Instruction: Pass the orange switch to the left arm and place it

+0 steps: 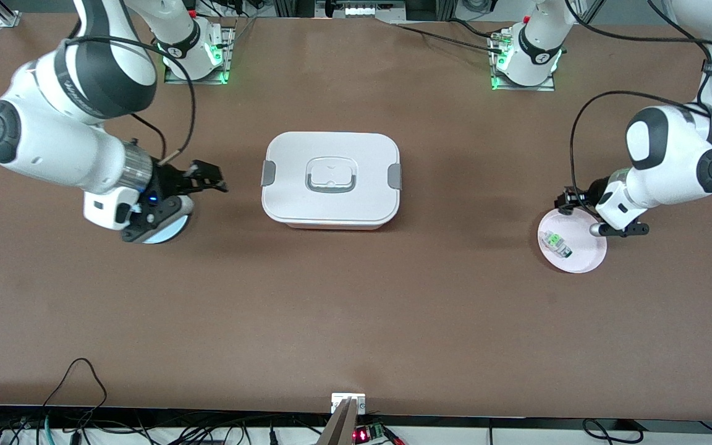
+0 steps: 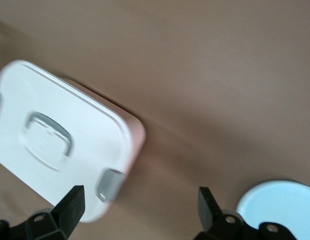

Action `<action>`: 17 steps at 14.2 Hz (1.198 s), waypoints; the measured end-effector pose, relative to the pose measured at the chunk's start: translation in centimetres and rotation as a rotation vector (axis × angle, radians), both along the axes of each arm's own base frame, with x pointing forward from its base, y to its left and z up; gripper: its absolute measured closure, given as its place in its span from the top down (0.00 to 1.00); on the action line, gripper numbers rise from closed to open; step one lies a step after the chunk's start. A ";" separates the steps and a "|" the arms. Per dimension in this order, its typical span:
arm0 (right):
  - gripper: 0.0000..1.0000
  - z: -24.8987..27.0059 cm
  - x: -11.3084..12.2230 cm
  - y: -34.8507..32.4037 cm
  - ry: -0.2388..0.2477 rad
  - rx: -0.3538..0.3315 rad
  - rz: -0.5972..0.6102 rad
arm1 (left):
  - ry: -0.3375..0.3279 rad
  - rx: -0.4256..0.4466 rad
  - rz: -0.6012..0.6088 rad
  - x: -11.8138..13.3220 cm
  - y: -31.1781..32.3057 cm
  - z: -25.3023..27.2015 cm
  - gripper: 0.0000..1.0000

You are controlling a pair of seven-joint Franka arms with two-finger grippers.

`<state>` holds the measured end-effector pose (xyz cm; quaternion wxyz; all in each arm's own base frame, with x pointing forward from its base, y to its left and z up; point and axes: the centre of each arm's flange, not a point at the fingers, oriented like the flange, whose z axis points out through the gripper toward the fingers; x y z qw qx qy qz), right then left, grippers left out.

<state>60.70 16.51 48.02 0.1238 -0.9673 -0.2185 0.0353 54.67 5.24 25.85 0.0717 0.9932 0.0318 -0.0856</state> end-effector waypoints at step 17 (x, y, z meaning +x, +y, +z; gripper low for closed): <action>1.00 9.7 -4.7 -13.7 0.040 -0.256 -0.330 | -0.218 0.122 -0.077 3.4 4.4 -5.1 0.52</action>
